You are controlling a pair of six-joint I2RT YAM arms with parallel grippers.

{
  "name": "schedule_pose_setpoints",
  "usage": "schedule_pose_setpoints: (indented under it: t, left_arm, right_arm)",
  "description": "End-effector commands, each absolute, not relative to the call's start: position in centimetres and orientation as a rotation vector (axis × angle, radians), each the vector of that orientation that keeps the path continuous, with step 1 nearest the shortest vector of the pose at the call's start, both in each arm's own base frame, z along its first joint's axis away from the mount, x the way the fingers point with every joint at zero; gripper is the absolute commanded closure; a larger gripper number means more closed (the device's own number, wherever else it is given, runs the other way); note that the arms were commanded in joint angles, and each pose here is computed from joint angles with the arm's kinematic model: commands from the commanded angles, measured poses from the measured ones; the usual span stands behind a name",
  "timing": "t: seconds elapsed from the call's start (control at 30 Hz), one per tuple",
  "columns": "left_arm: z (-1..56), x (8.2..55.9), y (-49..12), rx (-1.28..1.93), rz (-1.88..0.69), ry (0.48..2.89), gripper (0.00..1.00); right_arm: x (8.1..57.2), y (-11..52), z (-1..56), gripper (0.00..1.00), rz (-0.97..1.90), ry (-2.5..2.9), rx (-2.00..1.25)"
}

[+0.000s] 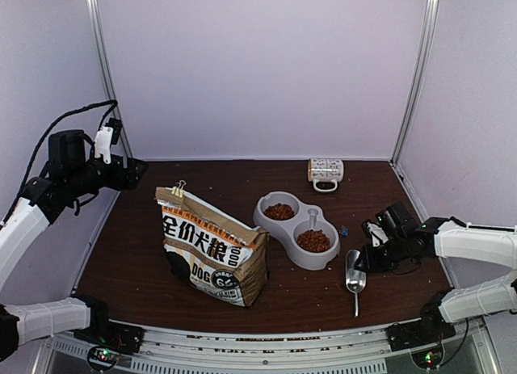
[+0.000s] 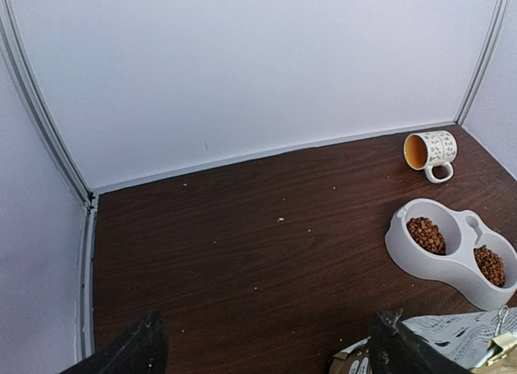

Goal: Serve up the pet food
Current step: Adjust the spatula at the center of the board, then pick up the clamp from the center of the board.

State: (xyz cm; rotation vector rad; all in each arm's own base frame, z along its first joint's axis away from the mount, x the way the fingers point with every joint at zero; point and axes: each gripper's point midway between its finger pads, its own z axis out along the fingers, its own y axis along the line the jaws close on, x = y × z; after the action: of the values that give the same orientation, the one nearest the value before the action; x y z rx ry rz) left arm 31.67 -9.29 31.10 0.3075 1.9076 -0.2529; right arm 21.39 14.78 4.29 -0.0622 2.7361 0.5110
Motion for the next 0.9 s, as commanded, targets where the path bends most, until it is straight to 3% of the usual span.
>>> schedule_pose_setpoints:
  t: [0.0, 0.1, 0.27, 0.47, 0.87]
  left_arm:
    - [31.9, 32.1, -9.3, 0.320, -0.258, 1.859, 0.12]
    - [31.9, 31.9, -9.1, 0.316, -0.247, 1.855, 0.11]
    - [32.1, 31.7, -8.7, 0.301, -0.222, 1.841, 0.11]
    - [32.3, 31.3, -8.2, 0.287, -0.200, 1.829, 0.11]
    - [32.6, 30.8, -8.2, 0.282, -0.209, 1.818, 0.11]
  right_arm:
    - [21.7, 14.2, 5.4, 0.66, 0.454, 2.727, -0.043]
    - [23.1, 13.7, 7.4, 0.53, 0.378, 2.678, -0.054]
    - [26.6, 13.0, 11.1, 0.51, 0.254, 2.560, -0.040]
    - [31.0, 13.6, 12.6, 0.55, 0.146, 2.524, -0.021]
    - [36.3, 14.9, 9.1, 0.63, -0.040, 2.592, 0.096]
